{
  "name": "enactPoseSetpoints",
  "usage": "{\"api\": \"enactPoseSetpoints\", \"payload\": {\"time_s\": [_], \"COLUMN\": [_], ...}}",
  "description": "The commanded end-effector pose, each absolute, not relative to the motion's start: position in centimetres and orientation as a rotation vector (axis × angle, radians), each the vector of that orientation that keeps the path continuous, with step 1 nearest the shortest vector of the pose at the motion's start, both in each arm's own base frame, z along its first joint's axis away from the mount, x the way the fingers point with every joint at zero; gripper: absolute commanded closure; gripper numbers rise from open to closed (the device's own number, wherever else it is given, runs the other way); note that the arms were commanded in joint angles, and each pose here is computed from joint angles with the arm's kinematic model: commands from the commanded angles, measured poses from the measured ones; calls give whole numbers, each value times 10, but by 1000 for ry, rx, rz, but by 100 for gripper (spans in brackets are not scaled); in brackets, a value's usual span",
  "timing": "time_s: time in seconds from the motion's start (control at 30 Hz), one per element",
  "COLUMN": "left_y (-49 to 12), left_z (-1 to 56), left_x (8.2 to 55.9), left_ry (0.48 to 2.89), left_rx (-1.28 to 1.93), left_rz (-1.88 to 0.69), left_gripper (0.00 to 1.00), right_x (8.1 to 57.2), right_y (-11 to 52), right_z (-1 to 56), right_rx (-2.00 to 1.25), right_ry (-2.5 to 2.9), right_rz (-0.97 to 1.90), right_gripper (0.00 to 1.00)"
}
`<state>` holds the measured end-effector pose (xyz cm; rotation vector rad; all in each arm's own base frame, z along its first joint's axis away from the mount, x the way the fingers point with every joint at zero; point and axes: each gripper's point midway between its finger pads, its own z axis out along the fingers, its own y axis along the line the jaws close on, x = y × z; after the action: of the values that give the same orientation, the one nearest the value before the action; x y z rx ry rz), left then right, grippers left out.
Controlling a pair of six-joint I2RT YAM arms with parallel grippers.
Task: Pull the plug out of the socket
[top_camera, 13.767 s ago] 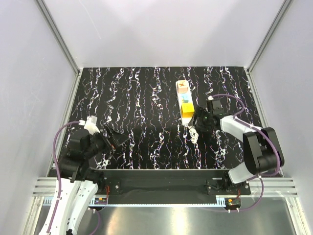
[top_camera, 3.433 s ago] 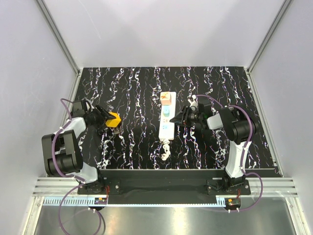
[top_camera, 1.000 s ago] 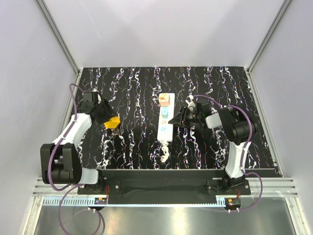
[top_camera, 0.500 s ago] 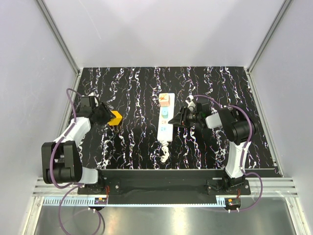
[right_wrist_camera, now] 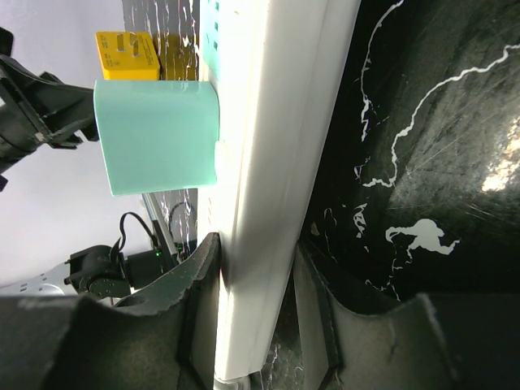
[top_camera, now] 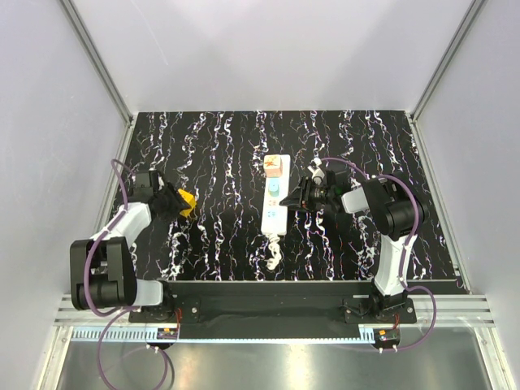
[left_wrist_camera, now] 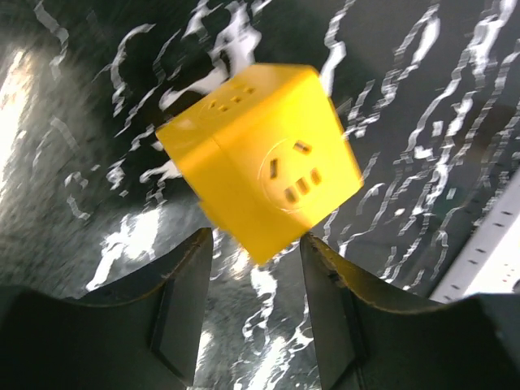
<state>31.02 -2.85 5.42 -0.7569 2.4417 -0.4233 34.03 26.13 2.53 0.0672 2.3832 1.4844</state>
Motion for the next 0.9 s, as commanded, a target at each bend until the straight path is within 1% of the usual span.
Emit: {"api": "enactPoseSetpoints", "payload": {"time_s": [0.0, 0.1, 0.23, 0.27, 0.33, 0.37, 0.47, 0.53, 0.67, 0.87], "left_y": [-20, -23, -35, -46, -60, -78, -104, -134, -169, -219], "left_z": [60, 75, 116, 124, 147, 153, 169, 175, 169, 164], "left_x": [309, 307, 299, 296, 293, 288, 285, 281, 279, 306], "left_ry": [2398, 2357, 2250, 2237, 2173, 2176, 2147, 2141, 2187, 2233], "left_rx": [-782, -753, -680, -633, -554, -476, -340, -204, -70, 34], "left_rz": [-385, -414, -497, -538, -571, -593, -621, -643, -604, -552], "left_gripper": [49, 46, 38, 32, 28, 27, 27, 27, 27, 30], "right_x": [332, 332, 333, 333, 333, 333, 332, 331, 331, 331], "right_y": [260, 261, 260, 261, 261, 261, 261, 261, 261, 261], "right_z": [5, 6, 6, 5, 3, 3, 3, 1, -1, -2], "right_rx": [44, 43, 47, 46, 53, 56, 57, 57, 61, 62], "right_ry": [2432, 2430, 2427, 2431, 2434, 2435, 2435, 2437, 2444, 2448], "right_rz": [1417, 1420, 1421, 1423, 1425, 1426, 1435, 1434, 1431, 1426], "right_gripper": [100, 100, 100, 100, 100, 100, 100, 100, 100, 100]}}
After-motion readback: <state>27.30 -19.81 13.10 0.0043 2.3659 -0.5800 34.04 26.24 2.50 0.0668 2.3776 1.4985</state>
